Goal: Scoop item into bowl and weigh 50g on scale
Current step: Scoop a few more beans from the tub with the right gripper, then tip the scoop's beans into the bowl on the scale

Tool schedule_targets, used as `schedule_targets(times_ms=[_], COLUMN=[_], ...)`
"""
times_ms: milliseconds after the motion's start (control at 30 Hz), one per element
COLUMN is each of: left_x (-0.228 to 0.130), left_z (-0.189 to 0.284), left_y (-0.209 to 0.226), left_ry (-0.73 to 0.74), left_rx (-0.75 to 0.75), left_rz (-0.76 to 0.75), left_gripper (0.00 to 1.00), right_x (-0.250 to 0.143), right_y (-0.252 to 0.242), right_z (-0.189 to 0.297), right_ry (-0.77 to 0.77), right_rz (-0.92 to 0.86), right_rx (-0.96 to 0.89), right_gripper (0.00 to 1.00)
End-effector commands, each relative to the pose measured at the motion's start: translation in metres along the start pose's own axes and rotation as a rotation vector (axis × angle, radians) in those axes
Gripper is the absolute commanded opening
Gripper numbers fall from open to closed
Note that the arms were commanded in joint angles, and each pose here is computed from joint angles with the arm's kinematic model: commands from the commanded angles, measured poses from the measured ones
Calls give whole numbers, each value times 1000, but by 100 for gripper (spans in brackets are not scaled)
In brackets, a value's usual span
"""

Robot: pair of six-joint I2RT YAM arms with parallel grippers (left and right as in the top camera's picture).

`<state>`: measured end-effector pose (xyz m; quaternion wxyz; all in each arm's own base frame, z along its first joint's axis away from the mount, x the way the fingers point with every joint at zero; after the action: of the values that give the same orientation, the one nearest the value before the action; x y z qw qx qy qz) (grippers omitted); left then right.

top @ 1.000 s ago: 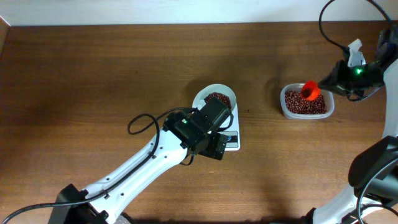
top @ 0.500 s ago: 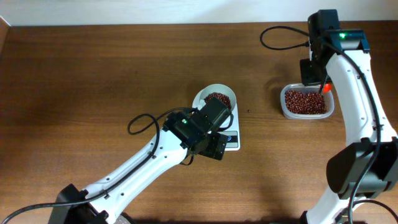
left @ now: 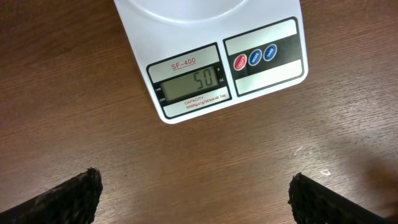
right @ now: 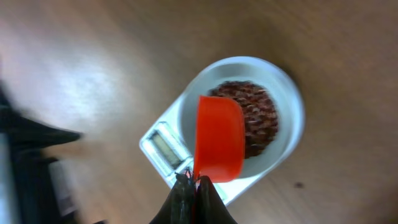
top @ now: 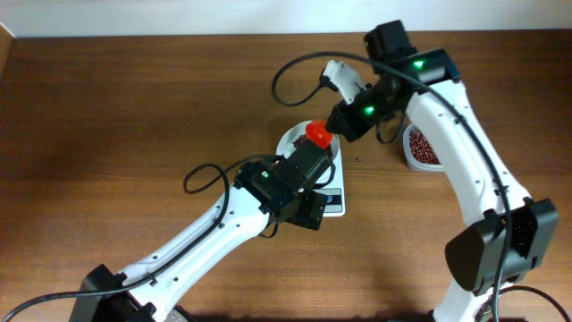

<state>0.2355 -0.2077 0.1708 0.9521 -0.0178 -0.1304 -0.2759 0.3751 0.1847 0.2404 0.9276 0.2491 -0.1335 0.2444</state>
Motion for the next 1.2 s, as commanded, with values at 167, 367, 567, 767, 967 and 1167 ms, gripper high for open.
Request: schedule_targets(times_ms=[167, 367, 567, 767, 967, 1167], left_x=[-2, -2, -2, -2, -2, -2], left_z=[-2, -2, -2, -2, -2, -2], left_y=[1, 1, 1, 1, 1, 1], left_ry=[8, 8, 8, 8, 8, 8], left_rx=[13, 13, 13, 13, 13, 13], left_rz=[10, 10, 10, 10, 10, 10], left_gripper=[99, 99, 99, 99, 99, 99], right_x=[-5, -3, -16, -32, -31, -19], right_y=[-17, -31, -42, -24, -8, -40], right_z=[-56, -63, -86, -94, -82, -51], right_ry=[64, 53, 65, 108, 107, 8], right_rz=[67, 96, 90, -84, -300, -422], right_rx=[-123, -203, -202, -38, 227, 354], right_gripper=[4, 4, 4, 4, 4, 4])
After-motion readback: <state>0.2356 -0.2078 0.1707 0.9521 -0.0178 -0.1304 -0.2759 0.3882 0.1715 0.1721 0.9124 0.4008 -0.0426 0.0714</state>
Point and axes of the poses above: each gripper's point midway between its finger pads, its own z axis back along the fingers, its own y axis along the line the jaws close on, x = y × z, the point moved 5 cm from there along z, back along the fingers, and after that the axes turned 15 degrees about -z, right-handed, at the moved point
